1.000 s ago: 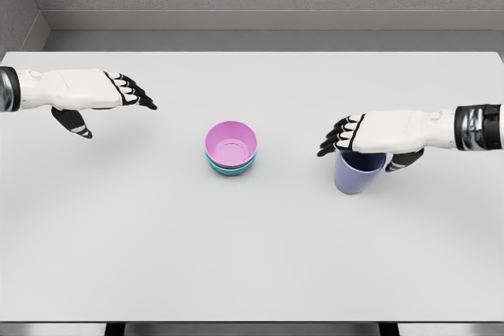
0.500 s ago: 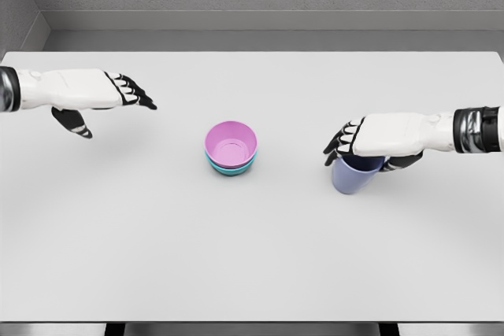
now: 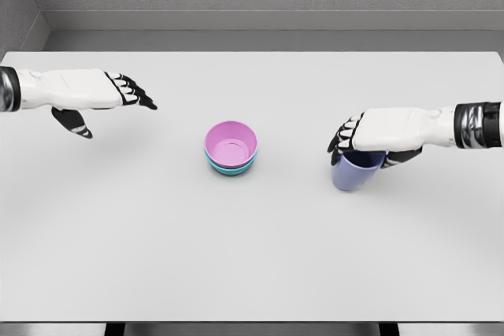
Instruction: Stacking bowl and cup with both arms
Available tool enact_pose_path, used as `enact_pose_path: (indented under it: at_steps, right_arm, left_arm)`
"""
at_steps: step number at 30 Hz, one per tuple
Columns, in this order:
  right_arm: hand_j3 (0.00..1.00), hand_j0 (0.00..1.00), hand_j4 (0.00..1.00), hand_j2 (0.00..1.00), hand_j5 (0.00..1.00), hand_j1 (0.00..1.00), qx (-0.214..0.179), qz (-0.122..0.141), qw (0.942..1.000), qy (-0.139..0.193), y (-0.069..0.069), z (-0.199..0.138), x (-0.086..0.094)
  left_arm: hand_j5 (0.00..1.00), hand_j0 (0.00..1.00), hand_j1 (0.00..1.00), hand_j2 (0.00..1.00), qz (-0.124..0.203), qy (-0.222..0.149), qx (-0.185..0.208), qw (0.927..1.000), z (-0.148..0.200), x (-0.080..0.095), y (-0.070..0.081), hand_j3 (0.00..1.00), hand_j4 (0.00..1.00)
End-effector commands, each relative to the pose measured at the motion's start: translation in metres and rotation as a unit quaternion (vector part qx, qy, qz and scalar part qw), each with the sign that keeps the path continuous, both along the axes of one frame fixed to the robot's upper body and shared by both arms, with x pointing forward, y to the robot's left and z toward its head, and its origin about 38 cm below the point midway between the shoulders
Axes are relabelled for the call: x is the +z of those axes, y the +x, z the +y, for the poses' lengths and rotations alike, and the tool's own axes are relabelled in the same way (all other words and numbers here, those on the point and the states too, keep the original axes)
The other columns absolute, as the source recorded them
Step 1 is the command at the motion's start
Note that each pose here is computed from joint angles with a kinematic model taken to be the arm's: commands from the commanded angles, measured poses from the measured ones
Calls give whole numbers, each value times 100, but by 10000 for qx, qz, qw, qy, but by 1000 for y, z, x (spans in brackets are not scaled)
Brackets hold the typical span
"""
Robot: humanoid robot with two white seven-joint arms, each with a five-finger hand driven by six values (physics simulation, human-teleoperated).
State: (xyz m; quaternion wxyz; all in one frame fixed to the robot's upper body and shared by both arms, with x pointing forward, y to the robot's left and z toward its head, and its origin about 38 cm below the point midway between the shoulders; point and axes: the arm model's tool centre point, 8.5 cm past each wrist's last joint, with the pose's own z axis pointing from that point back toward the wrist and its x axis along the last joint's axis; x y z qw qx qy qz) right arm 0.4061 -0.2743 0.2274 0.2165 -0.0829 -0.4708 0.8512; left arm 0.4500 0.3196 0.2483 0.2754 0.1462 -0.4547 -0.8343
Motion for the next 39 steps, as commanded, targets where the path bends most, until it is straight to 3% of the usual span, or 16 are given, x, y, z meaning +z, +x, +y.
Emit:
enact_pose_path:
  at_steps: [1, 18, 29, 39]
  right_arm:
    - [66, 66, 66, 66, 66, 66, -27, -35, 10000, 75, 2, 0, 4]
    - [66, 66, 66, 66, 66, 66, 306, -510, 9940, 921, 18, 50, 42]
    - [67, 67, 67, 67, 67, 67, 855, -872, 9832, 1355, 24, 104, 78]
    - [67, 67, 67, 67, 67, 67, 1149, -839, 9777, 1543, 20, 133, 79]
  left_arm:
    - [100, 100, 100, 100, 3, -24, 15, 10000, 0, 1, 0, 100, 100]
    - [100, 100, 100, 100, -6, -19, 21, 10000, 1, 1, 0, 100, 100]
    - [100, 100, 100, 100, 2, -19, 21, 10000, 1, 1, 0, 100, 100]
    - [100, 100, 100, 100, 22, -18, 17, 10000, 0, -1, 0, 100, 100]
